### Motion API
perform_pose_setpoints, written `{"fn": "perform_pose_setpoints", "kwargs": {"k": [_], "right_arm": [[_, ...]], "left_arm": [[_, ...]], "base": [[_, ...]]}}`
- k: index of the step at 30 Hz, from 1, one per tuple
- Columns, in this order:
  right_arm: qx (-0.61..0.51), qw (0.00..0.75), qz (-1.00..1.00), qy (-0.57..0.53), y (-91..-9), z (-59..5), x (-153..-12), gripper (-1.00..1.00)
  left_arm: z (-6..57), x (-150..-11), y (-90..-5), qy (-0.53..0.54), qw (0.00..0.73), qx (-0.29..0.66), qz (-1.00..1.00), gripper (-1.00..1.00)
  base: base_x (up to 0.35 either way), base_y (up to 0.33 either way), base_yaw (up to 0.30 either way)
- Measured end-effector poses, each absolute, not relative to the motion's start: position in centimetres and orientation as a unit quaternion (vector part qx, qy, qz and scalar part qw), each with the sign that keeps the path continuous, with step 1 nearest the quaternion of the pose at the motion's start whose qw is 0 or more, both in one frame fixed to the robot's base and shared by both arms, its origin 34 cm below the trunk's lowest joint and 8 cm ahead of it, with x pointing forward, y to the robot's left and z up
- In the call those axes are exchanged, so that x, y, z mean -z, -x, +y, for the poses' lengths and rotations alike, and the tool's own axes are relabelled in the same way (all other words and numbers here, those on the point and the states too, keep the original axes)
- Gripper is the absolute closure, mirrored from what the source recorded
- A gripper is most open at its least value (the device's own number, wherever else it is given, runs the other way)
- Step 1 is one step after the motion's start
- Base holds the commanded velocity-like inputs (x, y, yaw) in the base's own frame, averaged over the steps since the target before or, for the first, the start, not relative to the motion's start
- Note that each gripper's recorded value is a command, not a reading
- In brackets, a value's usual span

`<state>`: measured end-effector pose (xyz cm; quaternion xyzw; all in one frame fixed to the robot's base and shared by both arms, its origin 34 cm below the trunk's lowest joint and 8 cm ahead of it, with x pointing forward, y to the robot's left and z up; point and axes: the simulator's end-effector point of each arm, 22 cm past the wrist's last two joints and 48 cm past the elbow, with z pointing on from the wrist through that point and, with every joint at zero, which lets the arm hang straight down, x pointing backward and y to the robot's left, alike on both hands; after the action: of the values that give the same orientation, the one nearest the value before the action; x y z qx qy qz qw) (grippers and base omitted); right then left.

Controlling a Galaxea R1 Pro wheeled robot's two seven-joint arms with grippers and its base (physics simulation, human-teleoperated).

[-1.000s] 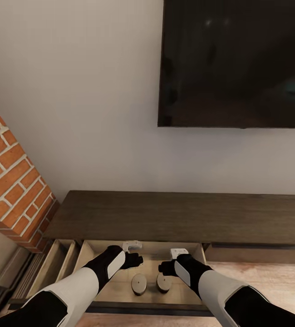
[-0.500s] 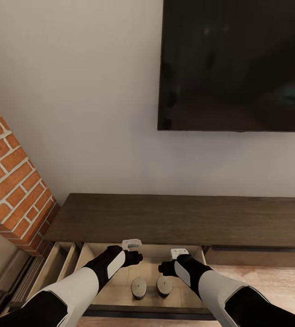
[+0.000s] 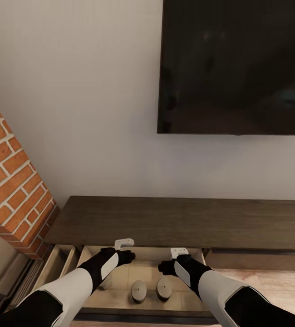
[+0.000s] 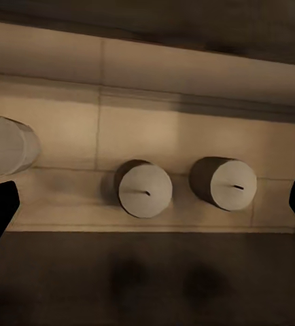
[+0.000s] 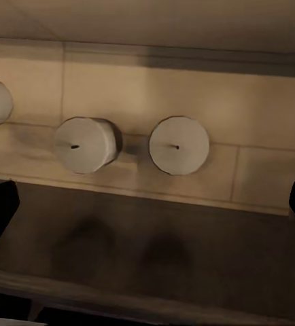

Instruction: Place each of the two pumpkins and all three candles from the living room inside a cabinet in the living room (use any cabinet), then make sure every cabinet is closed, and position the cauldron so it is next to a table in the living room.

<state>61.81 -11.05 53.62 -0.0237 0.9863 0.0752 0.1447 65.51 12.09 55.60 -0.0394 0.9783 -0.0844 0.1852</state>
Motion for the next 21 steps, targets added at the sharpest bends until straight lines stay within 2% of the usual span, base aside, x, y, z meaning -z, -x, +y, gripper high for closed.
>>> {"fn": "perform_pose_setpoints", "kwargs": {"k": [10, 16, 21], "right_arm": [[-0.072, 0.177, 0.981, 0.022, -63.1, -11.2, -54.1, -1.00], [-0.071, 0.180, 0.981, 0.023, -63.2, -11.2, -54.2, -1.00], [-0.071, 0.184, 0.980, 0.023, -63.4, -11.2, -54.5, -1.00]], "left_arm": [[12.1, -56.1, -66.5, 0.052, 0.210, 0.087, 0.973, -1.00], [12.6, -55.4, -65.6, 0.086, 0.198, 0.092, 0.972, -1.00], [13.2, -55.9, -66.6, 0.095, 0.227, 0.089, 0.965, -1.00]], "base": [[0.000, 0.000, 0.001], [-0.006, 0.000, 0.000], [-0.291, 0.047, 0.000]]}}
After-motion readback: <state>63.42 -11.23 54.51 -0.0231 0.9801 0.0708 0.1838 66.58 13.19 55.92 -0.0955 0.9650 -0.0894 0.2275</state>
